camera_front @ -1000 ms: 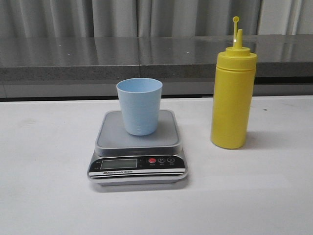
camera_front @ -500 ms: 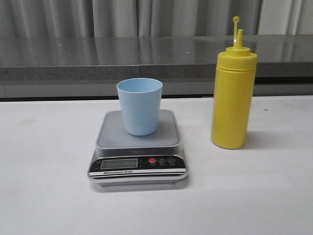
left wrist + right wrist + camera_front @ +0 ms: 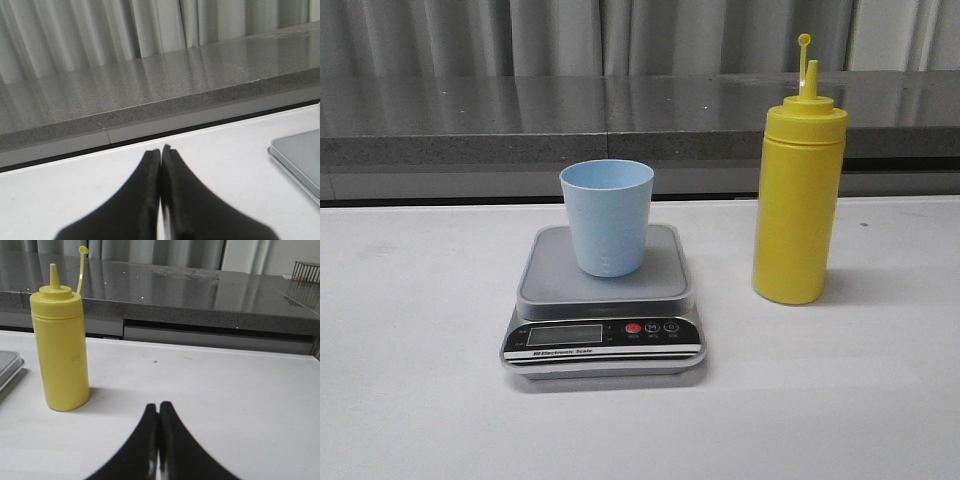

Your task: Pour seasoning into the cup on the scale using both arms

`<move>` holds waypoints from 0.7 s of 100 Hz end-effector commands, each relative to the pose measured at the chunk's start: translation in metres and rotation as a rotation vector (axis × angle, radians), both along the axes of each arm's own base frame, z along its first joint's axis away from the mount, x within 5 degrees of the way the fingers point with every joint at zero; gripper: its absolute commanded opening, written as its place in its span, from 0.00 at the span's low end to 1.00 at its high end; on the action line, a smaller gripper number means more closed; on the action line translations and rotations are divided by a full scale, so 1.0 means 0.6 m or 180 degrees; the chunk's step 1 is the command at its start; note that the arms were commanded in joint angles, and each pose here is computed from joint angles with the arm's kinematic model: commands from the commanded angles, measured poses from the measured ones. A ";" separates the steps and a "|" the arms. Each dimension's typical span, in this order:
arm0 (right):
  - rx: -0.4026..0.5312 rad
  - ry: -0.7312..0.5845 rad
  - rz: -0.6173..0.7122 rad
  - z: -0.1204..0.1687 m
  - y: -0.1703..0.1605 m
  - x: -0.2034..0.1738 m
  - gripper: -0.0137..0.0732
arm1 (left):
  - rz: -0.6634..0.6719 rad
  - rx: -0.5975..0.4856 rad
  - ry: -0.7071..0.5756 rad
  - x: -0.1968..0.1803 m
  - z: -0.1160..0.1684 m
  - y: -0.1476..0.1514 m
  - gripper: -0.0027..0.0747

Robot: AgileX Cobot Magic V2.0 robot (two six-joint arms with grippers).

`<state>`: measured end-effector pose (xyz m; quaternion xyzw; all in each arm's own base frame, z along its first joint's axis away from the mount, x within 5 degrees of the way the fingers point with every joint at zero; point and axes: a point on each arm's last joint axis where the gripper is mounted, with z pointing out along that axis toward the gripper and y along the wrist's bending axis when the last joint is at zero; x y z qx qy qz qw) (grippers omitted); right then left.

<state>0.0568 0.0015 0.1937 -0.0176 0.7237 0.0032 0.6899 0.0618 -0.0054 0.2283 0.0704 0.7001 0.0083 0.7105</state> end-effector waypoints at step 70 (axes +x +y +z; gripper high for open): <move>-0.0009 -0.0307 -0.0014 0.014 0.000 -0.002 0.08 | 0.0124 -0.0253 -0.0440 -0.015 -0.021 0.005 0.01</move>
